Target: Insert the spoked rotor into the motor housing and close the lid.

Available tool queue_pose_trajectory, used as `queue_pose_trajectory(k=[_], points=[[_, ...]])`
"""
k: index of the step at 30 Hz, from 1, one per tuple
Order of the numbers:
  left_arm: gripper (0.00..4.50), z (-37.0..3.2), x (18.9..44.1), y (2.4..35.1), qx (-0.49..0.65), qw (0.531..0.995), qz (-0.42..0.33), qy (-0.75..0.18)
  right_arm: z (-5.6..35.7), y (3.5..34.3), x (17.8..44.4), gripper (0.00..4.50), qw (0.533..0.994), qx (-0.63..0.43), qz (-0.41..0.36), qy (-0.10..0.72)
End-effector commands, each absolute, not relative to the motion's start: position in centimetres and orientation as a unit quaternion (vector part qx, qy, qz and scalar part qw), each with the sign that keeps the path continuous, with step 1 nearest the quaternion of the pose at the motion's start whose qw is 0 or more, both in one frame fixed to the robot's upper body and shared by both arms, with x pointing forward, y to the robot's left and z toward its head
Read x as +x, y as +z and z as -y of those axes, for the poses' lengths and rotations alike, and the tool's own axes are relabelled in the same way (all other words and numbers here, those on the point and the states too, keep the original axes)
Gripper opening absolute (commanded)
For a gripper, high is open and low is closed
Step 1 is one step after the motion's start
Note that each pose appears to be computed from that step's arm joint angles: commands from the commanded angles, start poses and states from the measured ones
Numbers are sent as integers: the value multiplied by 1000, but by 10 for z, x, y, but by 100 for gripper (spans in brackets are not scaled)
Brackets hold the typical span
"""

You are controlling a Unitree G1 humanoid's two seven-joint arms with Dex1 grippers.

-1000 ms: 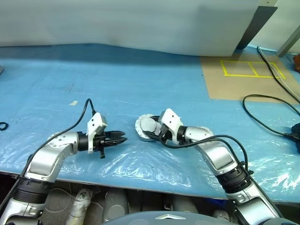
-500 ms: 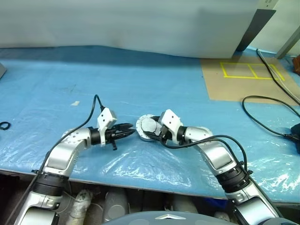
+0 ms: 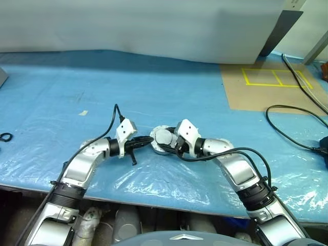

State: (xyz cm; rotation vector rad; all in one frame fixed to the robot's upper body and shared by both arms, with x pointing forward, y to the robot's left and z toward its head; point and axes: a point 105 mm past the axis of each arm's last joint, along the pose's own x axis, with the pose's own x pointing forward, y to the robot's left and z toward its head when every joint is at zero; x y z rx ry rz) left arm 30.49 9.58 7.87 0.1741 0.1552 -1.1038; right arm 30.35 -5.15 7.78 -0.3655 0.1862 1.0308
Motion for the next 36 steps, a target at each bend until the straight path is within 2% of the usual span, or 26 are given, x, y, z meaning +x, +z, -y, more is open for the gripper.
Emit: queue_pose_trajectory(k=[1, 5, 6, 8, 9, 12, 18, 23, 27, 36], points=[[5, -95, 304, 67, 84, 848, -91, -516, 72, 53, 301, 295, 857, -168, -151, 463], [5, -98, 301, 55, 95, 845, -108, -516, 70, 60, 297, 295, 856, -162, -137, 472], [0, -99, 302, 54, 96, 845, -110, -514, 69, 66, 296, 370, 855, -148, -138, 478], [0, -102, 304, 52, 98, 847, -113, -510, 67, 72, 294, 433, 849, -135, -145, 490], [0, -103, 306, 52, 99, 849, -113, -506, 67, 75, 292, 445, 845, -127, -153, 497], [0, -105, 311, 52, 100, 853, -111, -500, 70, 106, 295, 445, 848, -84, -125, 509], [0, -105, 314, 53, 99, 854, -109, -499, 74, 136, 295, 445, 860, -14, -98, 501], [0, -109, 312, 51, 101, 853, -113, -499, 99, 113, 298, 445, 860, 131, -199, 452], [0, -105, 308, 52, 99, 848, -110, -510, 103, 94, 297, 445, 849, 195, -254, 419], [0, -110, 312, 57, 87, 851, -114, -505, 80, 89, 293, 445, 834, 236, -271, 419]])
